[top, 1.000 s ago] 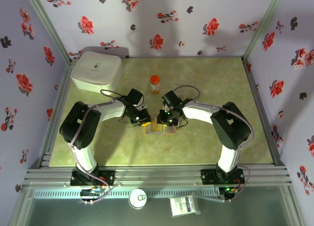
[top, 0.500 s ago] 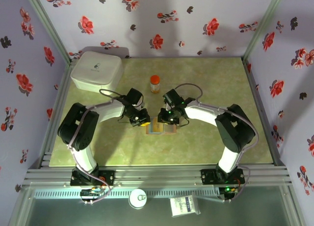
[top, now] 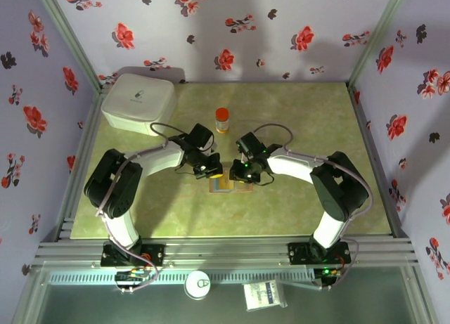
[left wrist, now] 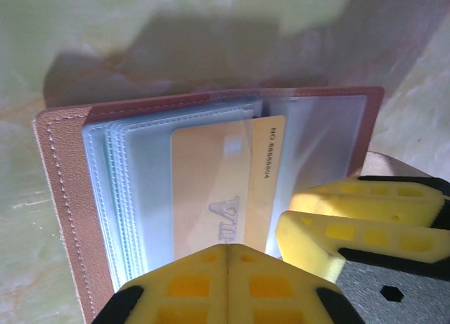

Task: Take the credit cards out of the card holder

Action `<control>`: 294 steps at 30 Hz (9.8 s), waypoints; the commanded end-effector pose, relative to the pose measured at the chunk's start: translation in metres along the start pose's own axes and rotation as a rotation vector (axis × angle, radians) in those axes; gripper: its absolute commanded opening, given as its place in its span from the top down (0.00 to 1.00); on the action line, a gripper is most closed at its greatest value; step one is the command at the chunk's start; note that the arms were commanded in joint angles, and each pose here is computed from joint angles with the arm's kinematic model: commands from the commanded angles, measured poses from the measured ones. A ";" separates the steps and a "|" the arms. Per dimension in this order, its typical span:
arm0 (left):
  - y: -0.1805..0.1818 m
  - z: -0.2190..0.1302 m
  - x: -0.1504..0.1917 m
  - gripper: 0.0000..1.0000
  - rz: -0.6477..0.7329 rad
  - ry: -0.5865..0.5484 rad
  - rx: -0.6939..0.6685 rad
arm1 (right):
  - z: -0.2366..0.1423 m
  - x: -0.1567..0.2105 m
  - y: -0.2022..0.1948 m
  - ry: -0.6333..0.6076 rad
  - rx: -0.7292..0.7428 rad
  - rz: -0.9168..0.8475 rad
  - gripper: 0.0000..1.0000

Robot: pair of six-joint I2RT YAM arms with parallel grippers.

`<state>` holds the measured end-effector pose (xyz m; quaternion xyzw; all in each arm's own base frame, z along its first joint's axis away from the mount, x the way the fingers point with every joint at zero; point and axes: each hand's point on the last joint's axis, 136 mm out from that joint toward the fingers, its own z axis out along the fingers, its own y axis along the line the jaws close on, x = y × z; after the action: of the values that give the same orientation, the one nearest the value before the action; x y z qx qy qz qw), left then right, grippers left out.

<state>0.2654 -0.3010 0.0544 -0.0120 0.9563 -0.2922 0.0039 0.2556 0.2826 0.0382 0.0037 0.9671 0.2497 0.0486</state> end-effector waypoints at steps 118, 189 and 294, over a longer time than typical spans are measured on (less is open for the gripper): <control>0.017 -0.022 -0.010 0.97 0.002 -0.094 -0.037 | -0.110 -0.072 -0.018 0.136 0.276 -1.301 1.00; 0.036 -0.025 -0.013 0.96 -0.046 -0.098 -0.042 | -0.111 -0.168 -0.002 -0.241 0.181 -0.982 0.87; 0.037 -0.009 0.001 1.00 -0.028 -0.059 -0.070 | 0.012 -0.001 0.008 -0.008 0.052 -0.017 0.78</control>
<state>0.2575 -0.2644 0.0221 -0.0387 0.9661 -0.2553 0.0073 0.2571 0.2970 0.0296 0.0024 0.9704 0.2366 0.0482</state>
